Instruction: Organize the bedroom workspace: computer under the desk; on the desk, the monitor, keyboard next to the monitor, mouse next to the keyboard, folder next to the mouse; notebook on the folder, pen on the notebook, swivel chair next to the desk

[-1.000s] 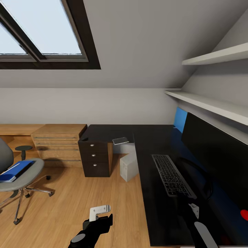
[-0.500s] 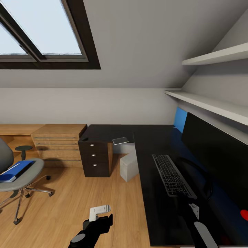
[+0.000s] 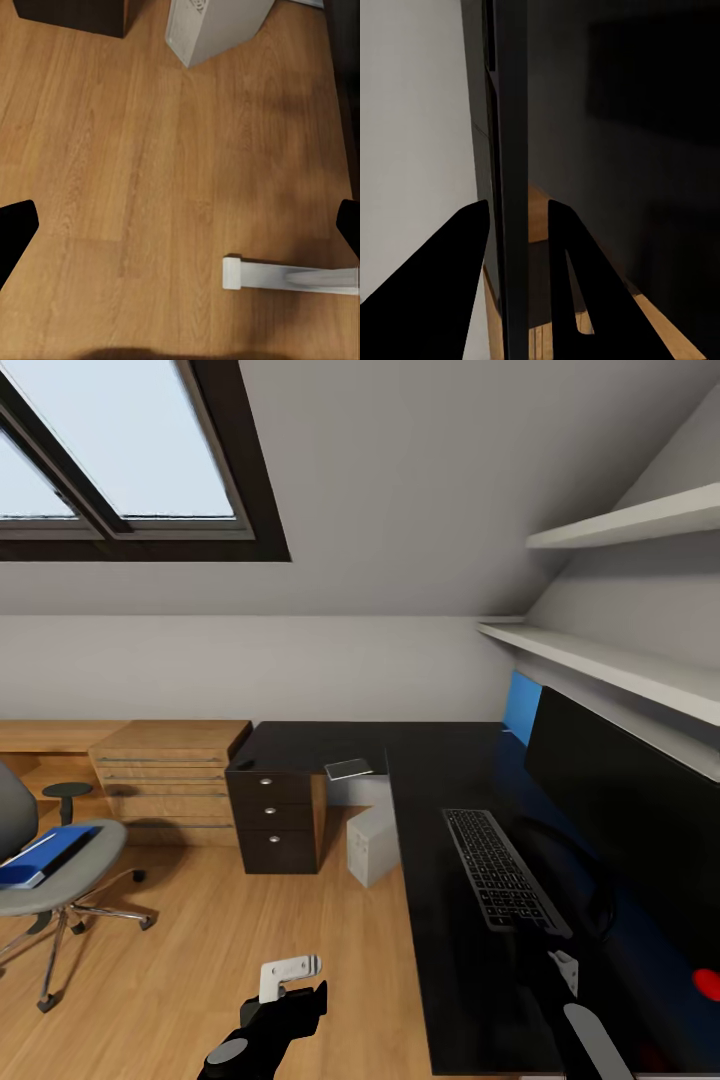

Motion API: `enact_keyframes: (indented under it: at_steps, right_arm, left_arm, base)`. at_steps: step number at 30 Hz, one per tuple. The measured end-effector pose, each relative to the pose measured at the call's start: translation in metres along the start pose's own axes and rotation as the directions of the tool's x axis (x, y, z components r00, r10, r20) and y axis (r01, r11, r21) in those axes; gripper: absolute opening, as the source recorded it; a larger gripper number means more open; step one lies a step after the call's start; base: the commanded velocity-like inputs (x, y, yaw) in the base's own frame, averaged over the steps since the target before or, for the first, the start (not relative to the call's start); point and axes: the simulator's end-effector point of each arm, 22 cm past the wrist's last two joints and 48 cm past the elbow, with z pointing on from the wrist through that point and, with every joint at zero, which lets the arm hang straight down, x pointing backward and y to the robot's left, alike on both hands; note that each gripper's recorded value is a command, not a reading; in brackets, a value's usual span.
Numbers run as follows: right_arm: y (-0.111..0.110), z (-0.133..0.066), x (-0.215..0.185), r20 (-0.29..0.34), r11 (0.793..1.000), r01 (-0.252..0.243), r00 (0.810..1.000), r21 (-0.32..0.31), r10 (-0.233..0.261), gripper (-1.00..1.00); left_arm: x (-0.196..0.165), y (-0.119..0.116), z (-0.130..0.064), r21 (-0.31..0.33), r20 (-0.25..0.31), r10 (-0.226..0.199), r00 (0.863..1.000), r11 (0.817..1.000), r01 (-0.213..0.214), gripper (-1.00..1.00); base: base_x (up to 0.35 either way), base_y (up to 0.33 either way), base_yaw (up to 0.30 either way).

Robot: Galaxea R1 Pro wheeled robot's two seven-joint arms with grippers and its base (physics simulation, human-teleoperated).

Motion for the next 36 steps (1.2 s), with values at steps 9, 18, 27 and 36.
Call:
enact_keyframes:
  at_steps: [9,18,27,36]
  right_arm:
    - [0.0002,0.0,-0.0001,0.0,1.0,0.001,1.0,-0.001,-0.001,-1.0]
    - [0.0002,0.0,0.0006,-0.001,1.0,0.002,1.0,-0.001,-0.002,-1.0]
    - [0.0003,0.0001,0.0006,-0.001,1.0,0.002,1.0,-0.001,-0.002,-1.0]
    - [0.0002,0.0,0.0005,-0.001,1.0,0.002,1.0,0.0,-0.002,1.0]
  left_arm:
    - [0.0,0.0001,0.0,0.0,0.0,0.0,1.0,1.0,0.0,1.0]
    - [0.0,0.0003,0.0,0.0,0.0,0.0,1.0,1.0,0.0,1.0]
    - [0.0,0.0003,0.0,0.0,0.0,0.0,1.0,1.0,0.0,1.0]
    - [0.0,0.0,0.0,0.0,0.0,0.0,1.0,1.0,0.0,1.0]
  base:
    - [0.0,-0.027,0.0]
    - [0.0,-0.001,0.0]
    - [0.0,0.0,0.0]
    - [0.0,0.0,0.0]
